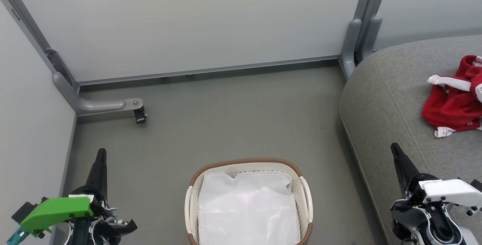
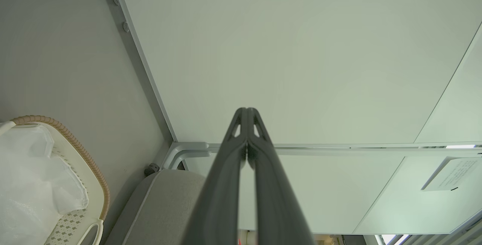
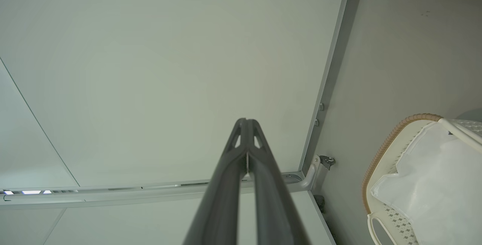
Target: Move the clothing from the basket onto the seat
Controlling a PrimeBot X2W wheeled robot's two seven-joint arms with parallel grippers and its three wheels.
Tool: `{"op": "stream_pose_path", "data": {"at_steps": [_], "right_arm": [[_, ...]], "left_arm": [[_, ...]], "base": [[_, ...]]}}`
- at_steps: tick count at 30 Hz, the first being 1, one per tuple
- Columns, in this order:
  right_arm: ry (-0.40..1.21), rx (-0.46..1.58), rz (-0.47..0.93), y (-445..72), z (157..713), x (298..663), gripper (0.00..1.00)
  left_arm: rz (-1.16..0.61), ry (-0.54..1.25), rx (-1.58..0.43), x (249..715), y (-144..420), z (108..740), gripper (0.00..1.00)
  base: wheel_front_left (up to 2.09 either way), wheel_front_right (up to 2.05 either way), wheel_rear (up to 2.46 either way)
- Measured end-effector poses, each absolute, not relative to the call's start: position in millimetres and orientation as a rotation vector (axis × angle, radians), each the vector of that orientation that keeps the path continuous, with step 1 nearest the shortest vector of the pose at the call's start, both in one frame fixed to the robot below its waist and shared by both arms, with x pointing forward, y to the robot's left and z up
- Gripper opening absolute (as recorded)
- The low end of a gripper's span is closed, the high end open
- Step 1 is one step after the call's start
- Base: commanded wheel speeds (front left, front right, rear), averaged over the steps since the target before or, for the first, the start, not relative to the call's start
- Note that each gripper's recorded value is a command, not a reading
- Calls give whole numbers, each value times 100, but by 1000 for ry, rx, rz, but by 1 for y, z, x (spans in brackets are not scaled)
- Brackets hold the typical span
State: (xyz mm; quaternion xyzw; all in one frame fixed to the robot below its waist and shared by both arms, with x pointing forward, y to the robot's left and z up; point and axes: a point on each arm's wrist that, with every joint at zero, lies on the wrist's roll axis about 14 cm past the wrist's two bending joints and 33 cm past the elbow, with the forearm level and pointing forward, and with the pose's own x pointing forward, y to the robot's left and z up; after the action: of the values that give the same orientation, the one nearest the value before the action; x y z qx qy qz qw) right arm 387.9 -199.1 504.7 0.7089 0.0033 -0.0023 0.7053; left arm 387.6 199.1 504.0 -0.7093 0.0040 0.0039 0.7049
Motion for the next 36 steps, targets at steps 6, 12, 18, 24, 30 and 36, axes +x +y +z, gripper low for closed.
{"op": "stream_pose_path", "data": {"at_steps": [6,12,18,24,30,36], "right_arm": [[7,1576,-5,-199,505,388,0],[7,1576,-5,-199,505,388,0],[7,1576,-5,-199,505,388,0],[7,1576,-5,-199,505,388,0],[7,1576,-5,-199,505,388,0],[7,1576,-5,-199,505,388,0]], "left_arm": [[9,9,-1577,388,199,504,0],[9,9,-1577,388,199,504,0],[8,9,-1577,388,199,504,0],[9,9,-1577,388,199,504,0],[9,9,-1577,388,199,504,0],[8,9,-1577,388,199,504,0]], "base": [[0,0,0],[0,0,0],[0,0,0],[0,0,0],[0,0,0],[0,0,0]]}}
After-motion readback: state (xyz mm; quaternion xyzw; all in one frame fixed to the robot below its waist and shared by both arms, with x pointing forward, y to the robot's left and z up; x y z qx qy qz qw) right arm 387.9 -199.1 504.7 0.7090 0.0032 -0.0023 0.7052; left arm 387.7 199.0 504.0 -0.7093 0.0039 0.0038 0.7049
